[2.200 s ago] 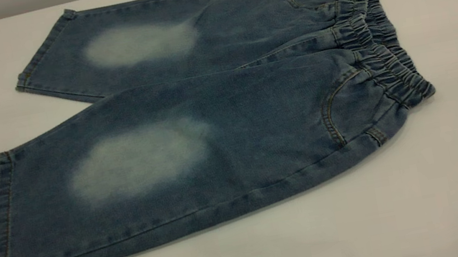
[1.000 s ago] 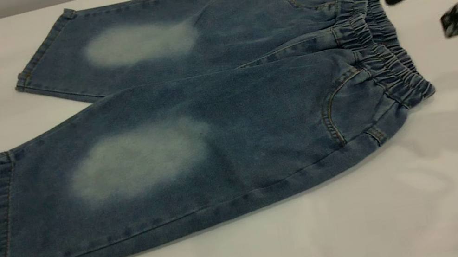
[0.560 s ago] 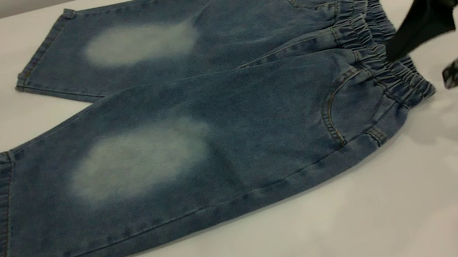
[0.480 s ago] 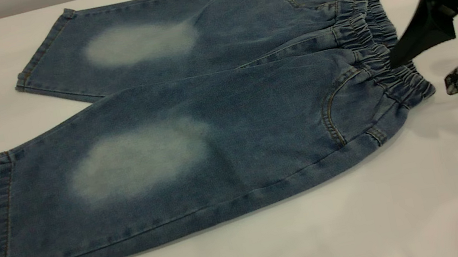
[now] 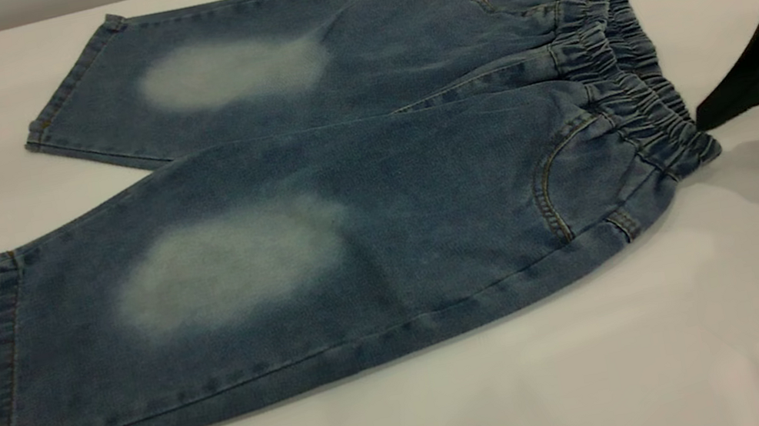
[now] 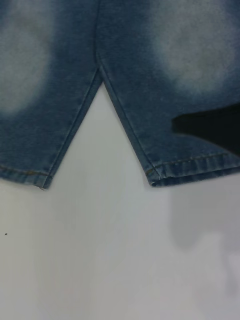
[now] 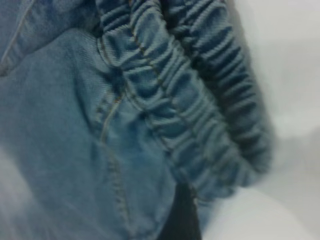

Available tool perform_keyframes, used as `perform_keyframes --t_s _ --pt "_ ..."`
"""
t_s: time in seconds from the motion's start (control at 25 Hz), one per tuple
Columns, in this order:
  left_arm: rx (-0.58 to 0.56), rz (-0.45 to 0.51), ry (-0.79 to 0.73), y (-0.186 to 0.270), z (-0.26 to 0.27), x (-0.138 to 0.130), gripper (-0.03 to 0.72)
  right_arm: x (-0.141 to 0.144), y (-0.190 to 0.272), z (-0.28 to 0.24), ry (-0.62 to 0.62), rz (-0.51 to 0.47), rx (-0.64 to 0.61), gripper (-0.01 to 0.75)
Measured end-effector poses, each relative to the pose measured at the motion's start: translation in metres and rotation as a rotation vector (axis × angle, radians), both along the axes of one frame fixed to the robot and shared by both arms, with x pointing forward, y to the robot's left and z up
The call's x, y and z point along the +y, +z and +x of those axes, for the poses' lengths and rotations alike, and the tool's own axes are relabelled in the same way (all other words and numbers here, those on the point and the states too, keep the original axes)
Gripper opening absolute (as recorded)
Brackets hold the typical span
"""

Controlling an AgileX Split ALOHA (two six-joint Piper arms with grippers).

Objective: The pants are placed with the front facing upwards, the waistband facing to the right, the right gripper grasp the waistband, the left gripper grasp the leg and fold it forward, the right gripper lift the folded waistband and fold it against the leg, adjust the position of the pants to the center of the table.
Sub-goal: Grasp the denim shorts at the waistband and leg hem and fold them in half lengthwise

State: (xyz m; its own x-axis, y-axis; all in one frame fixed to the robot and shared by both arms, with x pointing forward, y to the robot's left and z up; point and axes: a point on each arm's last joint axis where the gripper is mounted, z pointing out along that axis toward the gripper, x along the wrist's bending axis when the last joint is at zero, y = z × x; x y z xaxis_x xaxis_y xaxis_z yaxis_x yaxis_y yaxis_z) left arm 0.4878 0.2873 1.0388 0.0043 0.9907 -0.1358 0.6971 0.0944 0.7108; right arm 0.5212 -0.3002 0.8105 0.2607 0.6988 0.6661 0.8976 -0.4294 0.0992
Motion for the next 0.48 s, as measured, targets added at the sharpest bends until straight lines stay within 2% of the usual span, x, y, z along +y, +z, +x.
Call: perform_keyframes --t_s 0.36,0.48 --pt "0.0 0.0 0.0 0.0 0.0 0.0 0.568 0.008 -0.015 0.011 -0.002 0.161 -0.063 0.566" --pt "0.002 0.0 0.0 0.0 0.0 0.0 0.568 0.01 -0.017 0.01 0.007 0.183 -0.079 0.554"
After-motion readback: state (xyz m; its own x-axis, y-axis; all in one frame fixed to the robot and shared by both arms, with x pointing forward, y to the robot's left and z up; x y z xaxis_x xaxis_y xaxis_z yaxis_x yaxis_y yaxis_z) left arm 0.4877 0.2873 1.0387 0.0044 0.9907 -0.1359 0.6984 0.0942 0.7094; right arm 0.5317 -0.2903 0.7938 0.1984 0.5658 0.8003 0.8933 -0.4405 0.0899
